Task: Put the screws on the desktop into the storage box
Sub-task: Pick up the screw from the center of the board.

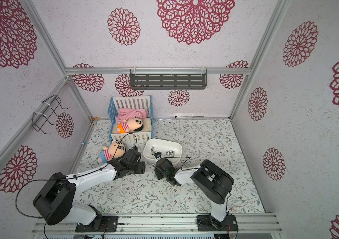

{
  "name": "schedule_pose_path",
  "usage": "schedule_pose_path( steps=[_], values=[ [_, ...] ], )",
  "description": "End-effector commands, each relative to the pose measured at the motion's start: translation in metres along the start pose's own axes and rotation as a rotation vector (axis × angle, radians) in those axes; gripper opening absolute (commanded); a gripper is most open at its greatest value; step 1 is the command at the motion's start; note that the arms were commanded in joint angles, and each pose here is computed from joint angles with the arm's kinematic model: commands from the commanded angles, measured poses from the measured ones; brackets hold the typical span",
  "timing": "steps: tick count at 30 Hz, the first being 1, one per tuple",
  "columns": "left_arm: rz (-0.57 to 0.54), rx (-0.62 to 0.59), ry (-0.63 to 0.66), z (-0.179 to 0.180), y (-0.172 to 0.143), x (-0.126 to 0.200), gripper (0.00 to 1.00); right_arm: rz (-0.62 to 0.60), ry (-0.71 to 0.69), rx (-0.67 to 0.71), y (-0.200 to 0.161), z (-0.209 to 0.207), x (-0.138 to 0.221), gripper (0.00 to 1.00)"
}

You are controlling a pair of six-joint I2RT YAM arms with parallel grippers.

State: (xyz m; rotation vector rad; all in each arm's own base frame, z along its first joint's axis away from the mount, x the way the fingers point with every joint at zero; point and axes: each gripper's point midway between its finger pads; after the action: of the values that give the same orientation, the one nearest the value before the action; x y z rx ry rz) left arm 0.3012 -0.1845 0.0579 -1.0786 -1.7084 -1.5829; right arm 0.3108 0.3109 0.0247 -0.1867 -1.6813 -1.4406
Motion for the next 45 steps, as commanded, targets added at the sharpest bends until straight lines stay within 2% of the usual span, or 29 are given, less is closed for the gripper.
schedule_pose_path(
  steps=[1,23,38,45],
  values=[
    [-0.005,0.008,-0.012,-0.004,0.006,0.000,0.74,0.032,-0.008,0.025,-0.009,0.003,-0.003,0.34],
    [-0.004,0.010,0.001,-0.001,0.006,0.001,0.74,-0.009,0.023,0.061,-0.003,0.019,0.010,0.28],
    [0.000,0.011,0.000,-0.002,0.006,0.000,0.74,0.033,-0.066,0.065,-0.009,0.006,-0.003,0.33],
    [0.000,0.010,-0.001,-0.003,0.006,0.000,0.74,0.048,-0.041,0.072,-0.013,0.011,-0.006,0.32]
  ],
)
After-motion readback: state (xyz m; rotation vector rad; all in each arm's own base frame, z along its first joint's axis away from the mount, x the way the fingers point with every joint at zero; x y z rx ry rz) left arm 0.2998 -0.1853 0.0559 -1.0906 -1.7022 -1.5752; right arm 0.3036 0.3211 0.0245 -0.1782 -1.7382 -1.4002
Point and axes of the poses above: each gripper's point midway between its finger pads, its own x axis back along the fingers, its own z axis along the line the jaws close on, y = z × x, and after that the axes turned 1 degree about -x, right-handed
